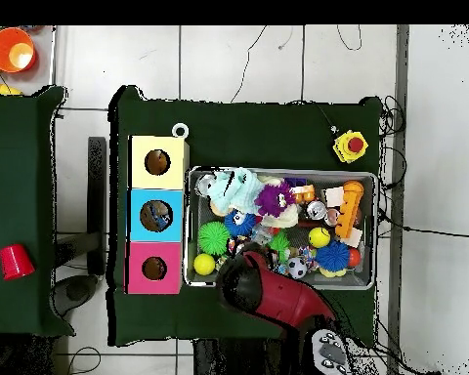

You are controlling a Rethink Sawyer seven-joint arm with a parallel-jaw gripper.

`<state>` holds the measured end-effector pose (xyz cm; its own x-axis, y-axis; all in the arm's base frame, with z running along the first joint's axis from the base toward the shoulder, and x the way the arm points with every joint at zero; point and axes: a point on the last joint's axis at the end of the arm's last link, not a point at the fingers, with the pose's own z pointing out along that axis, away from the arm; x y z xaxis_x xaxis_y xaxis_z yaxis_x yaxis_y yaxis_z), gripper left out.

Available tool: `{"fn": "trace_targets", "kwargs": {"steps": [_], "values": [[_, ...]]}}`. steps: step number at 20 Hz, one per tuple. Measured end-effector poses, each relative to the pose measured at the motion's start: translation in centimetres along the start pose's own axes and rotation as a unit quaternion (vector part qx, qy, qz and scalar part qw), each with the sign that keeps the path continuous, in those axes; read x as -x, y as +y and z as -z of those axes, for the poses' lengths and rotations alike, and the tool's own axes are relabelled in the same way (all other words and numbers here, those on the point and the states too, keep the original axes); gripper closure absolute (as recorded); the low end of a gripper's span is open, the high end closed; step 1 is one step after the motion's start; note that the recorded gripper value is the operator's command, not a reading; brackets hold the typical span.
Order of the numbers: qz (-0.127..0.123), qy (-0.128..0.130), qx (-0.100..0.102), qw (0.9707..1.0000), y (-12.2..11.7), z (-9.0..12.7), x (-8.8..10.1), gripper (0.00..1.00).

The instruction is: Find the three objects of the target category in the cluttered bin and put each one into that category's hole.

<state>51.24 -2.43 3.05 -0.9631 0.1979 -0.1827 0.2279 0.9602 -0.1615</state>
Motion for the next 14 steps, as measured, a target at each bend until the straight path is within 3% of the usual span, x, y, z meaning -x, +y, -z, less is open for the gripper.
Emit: {"fn": "trace_targets", "kwargs": {"steps": [7,14], "values": [[0.006,-0.011,-0.001,0.9999,1.2,-1.5,-0.8,0.00],[0.012,-0.005,-0.003,0.9999,1.9,-2.4,-1.7,0.00]]}}
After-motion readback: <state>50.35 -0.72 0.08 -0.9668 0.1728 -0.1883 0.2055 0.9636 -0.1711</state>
